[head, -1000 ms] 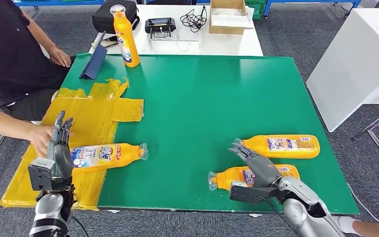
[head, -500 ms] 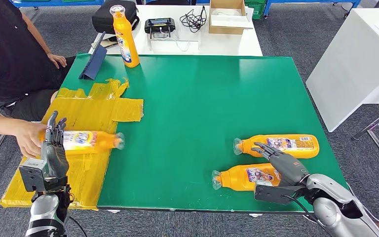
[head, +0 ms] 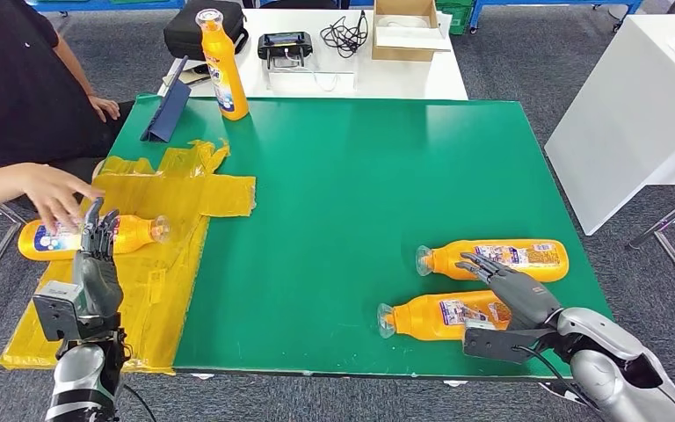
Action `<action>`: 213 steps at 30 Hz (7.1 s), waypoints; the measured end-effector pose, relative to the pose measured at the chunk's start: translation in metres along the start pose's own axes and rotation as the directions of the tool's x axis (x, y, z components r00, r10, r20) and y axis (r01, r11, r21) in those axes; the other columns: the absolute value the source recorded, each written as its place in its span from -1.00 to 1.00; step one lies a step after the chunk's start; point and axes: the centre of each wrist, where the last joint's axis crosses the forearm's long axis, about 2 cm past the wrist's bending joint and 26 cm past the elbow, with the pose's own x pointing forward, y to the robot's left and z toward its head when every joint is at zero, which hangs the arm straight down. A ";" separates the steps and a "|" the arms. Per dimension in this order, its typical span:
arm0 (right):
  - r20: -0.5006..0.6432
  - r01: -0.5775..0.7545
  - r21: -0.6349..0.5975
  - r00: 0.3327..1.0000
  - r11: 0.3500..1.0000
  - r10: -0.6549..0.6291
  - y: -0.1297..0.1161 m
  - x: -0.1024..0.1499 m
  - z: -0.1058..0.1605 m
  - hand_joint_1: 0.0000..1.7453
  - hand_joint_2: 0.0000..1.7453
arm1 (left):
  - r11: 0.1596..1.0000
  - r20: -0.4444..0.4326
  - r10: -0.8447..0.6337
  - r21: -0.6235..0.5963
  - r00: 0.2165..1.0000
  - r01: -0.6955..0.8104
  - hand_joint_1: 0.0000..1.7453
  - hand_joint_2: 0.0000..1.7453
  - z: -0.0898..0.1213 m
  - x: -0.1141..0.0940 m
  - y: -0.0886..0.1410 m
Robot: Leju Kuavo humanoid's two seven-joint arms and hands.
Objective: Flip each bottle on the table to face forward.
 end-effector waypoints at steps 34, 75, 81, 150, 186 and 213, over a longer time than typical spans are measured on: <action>-0.193 -0.224 0.198 0.945 0.954 0.262 0.065 -0.026 -0.009 -1.00 1.00 | 0.995 0.031 0.078 -0.065 0.996 -0.076 -1.00 -1.00 -0.019 0.001 -0.032; -0.005 0.461 0.002 0.887 0.887 -0.461 0.097 0.011 -0.098 1.00 1.00 | 0.972 0.071 0.214 -0.116 0.974 -0.205 -1.00 -1.00 -0.051 0.008 -0.082; 0.165 0.629 -0.102 0.775 0.771 -0.610 0.107 0.043 -0.107 1.00 1.00 | 0.941 -0.052 0.308 -0.129 0.950 -0.313 -1.00 -1.00 -0.034 0.005 -0.081; 0.290 0.535 0.056 0.799 0.843 -0.527 0.133 0.221 -0.192 -1.00 1.00 | 0.874 -0.039 0.246 -0.423 0.969 -0.239 1.00 1.00 -0.002 0.031 -0.147; 0.154 0.216 -0.370 0.973 0.904 -0.169 -0.046 0.004 -0.061 -1.00 1.00 | 0.218 0.506 -0.809 -0.214 0.299 0.952 1.00 1.00 0.040 -0.004 -0.111; -0.178 0.155 -0.037 0.971 0.987 -0.159 -0.106 -0.059 -0.049 -1.00 1.00 | 0.248 0.414 -0.787 -0.466 0.457 0.849 -1.00 1.00 0.020 -0.068 -0.081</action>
